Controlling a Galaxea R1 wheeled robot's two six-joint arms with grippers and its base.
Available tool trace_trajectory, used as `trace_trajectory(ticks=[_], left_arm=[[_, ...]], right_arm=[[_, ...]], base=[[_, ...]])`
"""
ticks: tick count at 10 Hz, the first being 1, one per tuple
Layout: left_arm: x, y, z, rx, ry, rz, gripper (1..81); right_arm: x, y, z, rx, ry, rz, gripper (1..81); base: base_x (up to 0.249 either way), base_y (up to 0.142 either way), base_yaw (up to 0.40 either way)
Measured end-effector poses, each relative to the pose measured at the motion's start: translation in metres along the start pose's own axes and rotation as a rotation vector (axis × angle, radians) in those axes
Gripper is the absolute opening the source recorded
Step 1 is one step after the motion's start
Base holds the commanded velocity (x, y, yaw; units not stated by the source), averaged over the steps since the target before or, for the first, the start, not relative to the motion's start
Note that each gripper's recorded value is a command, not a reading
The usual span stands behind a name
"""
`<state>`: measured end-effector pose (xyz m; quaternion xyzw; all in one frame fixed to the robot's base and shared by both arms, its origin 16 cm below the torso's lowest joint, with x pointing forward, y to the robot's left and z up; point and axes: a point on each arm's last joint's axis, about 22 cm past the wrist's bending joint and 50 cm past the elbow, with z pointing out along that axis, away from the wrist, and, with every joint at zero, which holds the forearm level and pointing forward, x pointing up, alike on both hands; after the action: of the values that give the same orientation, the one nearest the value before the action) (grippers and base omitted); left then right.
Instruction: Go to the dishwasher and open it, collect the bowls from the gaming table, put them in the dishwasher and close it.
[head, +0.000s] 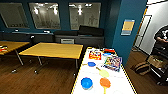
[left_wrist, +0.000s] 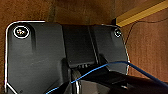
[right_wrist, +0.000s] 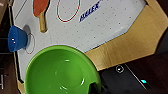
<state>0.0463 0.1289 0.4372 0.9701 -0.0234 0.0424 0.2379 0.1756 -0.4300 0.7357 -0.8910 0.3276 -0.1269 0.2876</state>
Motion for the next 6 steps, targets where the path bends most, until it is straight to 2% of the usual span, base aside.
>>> trace_trajectory(ticks=[2, 4, 6], left_arm=[[0.003, -0.003, -0.004, -0.006, 0.010, 0.001, 81.1], [0.006, -0.005, -0.009, -0.018, 0.017, 0.000, 81.1], [0.013, 0.000, -0.016, -0.053, 0.031, -0.002, 81.1]], right_arm=[[-0.030, 0.040, -0.016, -0.040, 0.014, -0.041, 1.0], [-0.065, 0.069, -0.022, -0.052, 0.012, -0.082, 1.0], [-0.082, 0.102, -0.015, -0.077, 0.023, -0.127, 1.0]], base=[[0.000, 0.000, 0.000], [0.000, 0.000, 0.000], [0.000, 0.000, 0.000]])
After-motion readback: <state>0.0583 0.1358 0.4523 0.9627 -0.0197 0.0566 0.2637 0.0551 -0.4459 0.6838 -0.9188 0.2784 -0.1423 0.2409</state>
